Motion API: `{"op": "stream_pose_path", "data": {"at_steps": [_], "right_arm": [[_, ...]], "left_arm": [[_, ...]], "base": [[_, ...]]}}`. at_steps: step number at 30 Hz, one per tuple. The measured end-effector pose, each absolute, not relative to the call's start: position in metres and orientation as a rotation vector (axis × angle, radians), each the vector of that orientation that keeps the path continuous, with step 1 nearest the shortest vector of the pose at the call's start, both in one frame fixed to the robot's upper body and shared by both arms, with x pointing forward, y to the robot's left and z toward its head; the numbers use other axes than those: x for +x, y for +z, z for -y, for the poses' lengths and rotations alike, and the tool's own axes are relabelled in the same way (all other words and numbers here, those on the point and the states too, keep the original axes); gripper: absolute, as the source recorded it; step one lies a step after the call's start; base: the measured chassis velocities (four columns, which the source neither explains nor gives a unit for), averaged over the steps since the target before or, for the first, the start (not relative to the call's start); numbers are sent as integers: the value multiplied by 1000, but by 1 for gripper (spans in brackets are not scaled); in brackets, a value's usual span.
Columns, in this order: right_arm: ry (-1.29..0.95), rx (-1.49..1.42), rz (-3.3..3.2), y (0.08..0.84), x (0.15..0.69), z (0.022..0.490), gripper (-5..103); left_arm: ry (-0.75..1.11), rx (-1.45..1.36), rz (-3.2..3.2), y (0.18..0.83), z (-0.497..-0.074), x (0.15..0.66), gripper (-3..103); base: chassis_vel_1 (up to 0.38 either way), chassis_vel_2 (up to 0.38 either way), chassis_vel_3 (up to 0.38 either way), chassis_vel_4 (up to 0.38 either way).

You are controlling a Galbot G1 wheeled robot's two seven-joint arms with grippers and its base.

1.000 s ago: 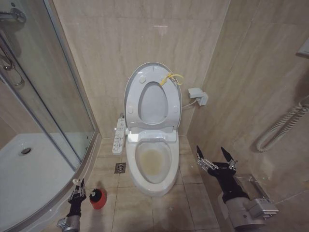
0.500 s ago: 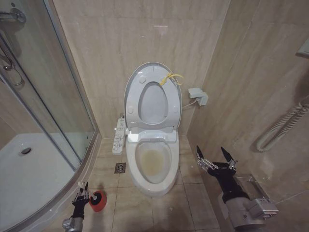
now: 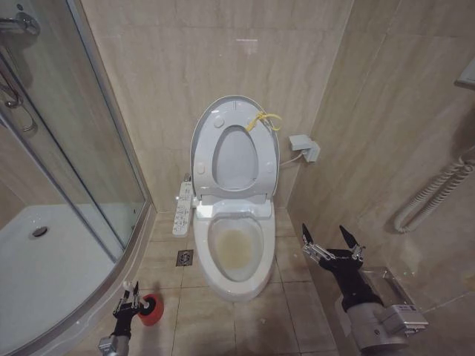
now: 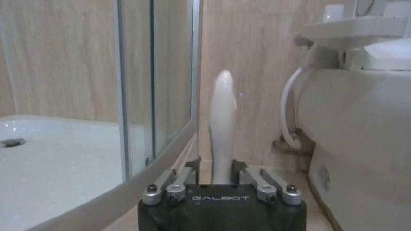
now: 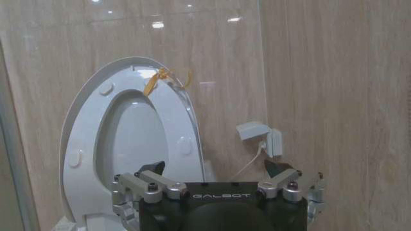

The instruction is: Open the toilet lid, clean the toilet bowl with a toilet brush, close the toilet lid, and flush.

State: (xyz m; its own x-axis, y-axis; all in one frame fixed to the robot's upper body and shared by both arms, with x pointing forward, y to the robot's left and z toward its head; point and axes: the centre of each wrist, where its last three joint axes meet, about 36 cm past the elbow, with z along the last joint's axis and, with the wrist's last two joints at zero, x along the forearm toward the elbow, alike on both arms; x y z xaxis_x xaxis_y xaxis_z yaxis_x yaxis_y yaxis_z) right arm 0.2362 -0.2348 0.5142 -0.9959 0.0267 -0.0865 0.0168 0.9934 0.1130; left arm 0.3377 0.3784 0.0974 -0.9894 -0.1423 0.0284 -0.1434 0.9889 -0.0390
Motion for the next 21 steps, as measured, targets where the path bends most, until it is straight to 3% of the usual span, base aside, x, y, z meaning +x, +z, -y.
{"op": "stream_pose_path", "data": {"at_steps": [2, 3, 8, 9, 16, 17, 21], "right_arm": [[172, 33, -3049, 514, 236, 235, 100], [172, 33, -3049, 514, 236, 235, 100], [172, 33, -3049, 514, 236, 235, 100], [172, 33, -3049, 514, 236, 235, 100], [172, 33, -3049, 514, 236, 235, 100], [172, 33, -3049, 514, 236, 235, 100], [172, 33, -3049, 514, 236, 235, 100]], "left_arm": [[61, 225, 3115, 99, -379, 339, 14], [60, 225, 3122, 101, -380, 339, 40], [49, 207, 3155, 110, -380, 334, 40], [49, 198, 3169, 114, -379, 330, 68], [74, 149, 3246, 137, -370, 322, 68], [77, 131, 3271, 145, -367, 321, 93], [98, 95, 3348, 187, -353, 324, 93]], "base": [[0, 0, 0, 0], [0, 0, 0, 0], [0, 0, 0, 0], [0, 0, 0, 0], [0, 0, 0, 0], [0, 0, 0, 0], [0, 0, 0, 0]]}}
